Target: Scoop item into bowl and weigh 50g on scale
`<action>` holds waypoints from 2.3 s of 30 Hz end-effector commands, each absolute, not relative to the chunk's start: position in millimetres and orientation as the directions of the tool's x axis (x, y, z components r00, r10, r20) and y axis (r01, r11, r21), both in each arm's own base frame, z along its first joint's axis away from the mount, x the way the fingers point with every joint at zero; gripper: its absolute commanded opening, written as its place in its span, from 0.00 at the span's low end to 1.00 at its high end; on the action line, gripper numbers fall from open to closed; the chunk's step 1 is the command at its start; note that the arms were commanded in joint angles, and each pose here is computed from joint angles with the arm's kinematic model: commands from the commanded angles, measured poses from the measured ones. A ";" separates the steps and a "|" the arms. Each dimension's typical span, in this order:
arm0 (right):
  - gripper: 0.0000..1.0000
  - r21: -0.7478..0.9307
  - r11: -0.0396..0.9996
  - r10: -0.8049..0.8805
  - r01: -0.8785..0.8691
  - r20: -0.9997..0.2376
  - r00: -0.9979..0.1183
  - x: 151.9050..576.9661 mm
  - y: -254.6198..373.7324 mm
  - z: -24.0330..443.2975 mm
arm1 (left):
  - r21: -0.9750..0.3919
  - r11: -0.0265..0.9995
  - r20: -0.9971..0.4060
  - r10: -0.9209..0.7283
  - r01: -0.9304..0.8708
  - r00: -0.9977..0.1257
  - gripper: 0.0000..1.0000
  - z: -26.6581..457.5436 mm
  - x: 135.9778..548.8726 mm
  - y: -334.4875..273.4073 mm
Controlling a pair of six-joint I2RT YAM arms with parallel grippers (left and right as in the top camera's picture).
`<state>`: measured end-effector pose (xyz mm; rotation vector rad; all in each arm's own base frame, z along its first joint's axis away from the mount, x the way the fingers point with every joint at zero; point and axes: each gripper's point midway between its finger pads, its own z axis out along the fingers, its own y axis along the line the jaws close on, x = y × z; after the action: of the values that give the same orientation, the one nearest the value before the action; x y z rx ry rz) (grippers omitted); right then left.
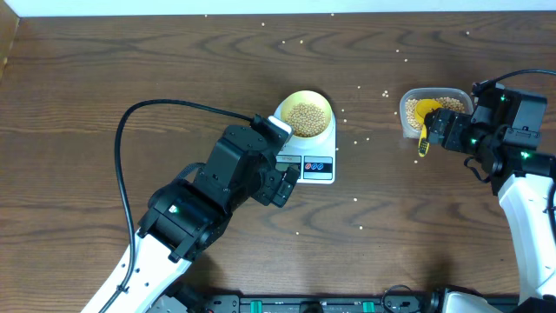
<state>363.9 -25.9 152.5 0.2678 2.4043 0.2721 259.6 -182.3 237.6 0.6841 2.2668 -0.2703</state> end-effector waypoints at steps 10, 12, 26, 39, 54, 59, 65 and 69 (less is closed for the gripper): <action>0.99 0.269 0.954 0.279 0.134 -0.627 -0.728 363.0 -28.2 156.9 | 0.016 0.828 -0.716 0.401 0.560 -0.571 0.97 240.4 257.8 -181.2; 0.99 0.269 0.954 0.279 0.134 -0.627 -0.728 363.0 -28.2 156.8 | 0.016 0.828 -0.726 0.395 0.560 -0.562 0.97 245.2 255.4 -179.5; 0.99 0.269 0.954 0.279 0.134 -0.626 -0.728 363.0 -28.1 156.8 | 0.005 0.875 -0.880 0.235 0.485 -0.414 0.97 237.1 245.6 -143.4; 0.99 0.269 0.954 0.279 0.134 -0.627 -0.728 363.0 -28.1 156.8 | -0.118 0.947 -0.981 -0.063 0.299 -0.185 0.97 209.8 247.3 -86.8; 0.99 0.269 0.954 0.279 0.134 -0.627 -0.728 363.0 -28.2 156.8 | -0.132 0.985 -0.986 -0.142 0.112 0.091 0.97 200.5 243.8 -27.3; 0.99 0.268 0.954 0.279 0.134 -0.627 -0.728 363.0 -28.2 156.8 | -0.153 0.987 -0.986 -0.156 0.057 0.053 0.97 189.6 245.7 -14.8; 0.99 0.269 0.954 0.279 0.134 -0.627 -0.728 363.0 -28.2 156.8 | -0.147 0.989 -0.986 -0.146 0.003 -0.081 0.97 154.9 245.8 -6.6; 0.99 0.269 0.954 0.279 0.134 -0.627 -0.728 363.0 -28.2 156.8 | -0.131 0.991 -0.979 -0.132 -0.017 -0.156 0.97 136.0 243.6 -4.7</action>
<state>363.8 -27.5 152.2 0.2762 2.4048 0.2635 245.2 -9.6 151.5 -0.0941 1.6729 -0.1299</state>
